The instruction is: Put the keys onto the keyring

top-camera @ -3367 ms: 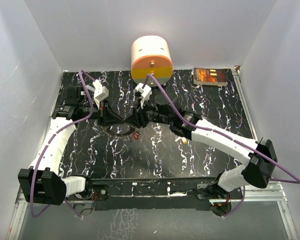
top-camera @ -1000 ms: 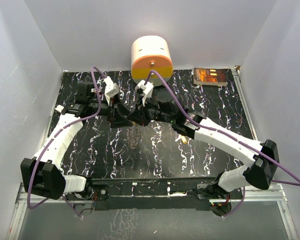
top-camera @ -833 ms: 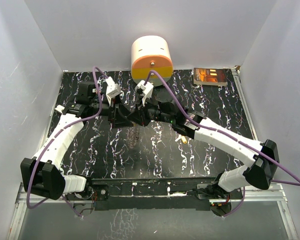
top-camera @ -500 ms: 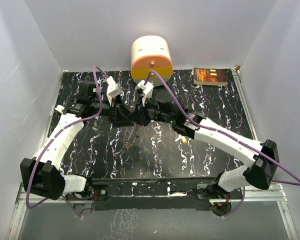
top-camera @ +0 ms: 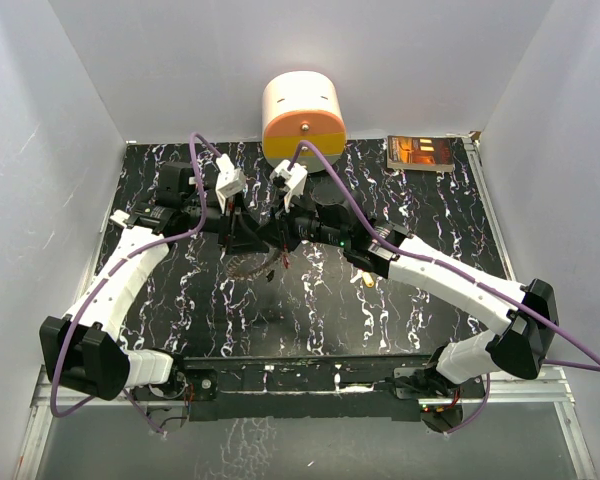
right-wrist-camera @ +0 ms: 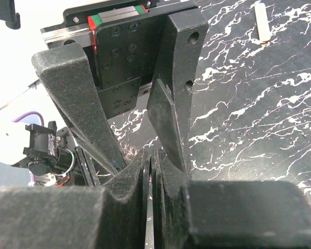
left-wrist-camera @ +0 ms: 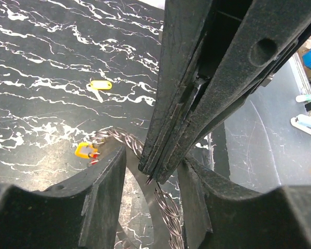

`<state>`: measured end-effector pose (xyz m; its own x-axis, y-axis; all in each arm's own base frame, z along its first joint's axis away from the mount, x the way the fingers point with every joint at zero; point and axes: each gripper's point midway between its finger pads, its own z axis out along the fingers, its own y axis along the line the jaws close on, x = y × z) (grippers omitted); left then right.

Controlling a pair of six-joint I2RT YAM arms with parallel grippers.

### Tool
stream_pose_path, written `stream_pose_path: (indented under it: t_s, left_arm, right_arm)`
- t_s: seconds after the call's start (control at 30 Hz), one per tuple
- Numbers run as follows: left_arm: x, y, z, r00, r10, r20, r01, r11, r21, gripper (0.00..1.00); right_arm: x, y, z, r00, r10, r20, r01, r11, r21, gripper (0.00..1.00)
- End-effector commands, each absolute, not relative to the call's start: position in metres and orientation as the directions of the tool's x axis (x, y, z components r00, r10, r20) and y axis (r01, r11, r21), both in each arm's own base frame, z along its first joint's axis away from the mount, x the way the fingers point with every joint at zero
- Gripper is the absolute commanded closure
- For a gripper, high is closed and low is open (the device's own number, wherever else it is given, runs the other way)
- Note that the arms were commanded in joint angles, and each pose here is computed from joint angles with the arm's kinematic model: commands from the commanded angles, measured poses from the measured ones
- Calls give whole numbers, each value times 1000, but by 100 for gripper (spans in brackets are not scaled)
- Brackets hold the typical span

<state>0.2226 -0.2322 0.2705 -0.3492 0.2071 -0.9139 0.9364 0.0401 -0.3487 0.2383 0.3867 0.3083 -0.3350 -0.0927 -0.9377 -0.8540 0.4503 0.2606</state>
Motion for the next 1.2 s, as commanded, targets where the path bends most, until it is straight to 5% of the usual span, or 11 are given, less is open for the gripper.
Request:
stream_pose_path:
  t_s: [0.0,0.6,1.17]
  left_arm:
    - [217,-234,288,-291,195,-937,955,11,-295,60]
    - [221,-232,284,-278,210,-937,960,47,-275,100]
    - [222,-228,287,-228,237,-944,974,63,-219,100]
  right_arm:
    - [237,389,378,-222,56,-973,-882,414,225,92]
    - [235,384,381,-219,62,-974,-878,422,225,92]
    - [231,370,380,-215,75,-974,-866,447,226,92]
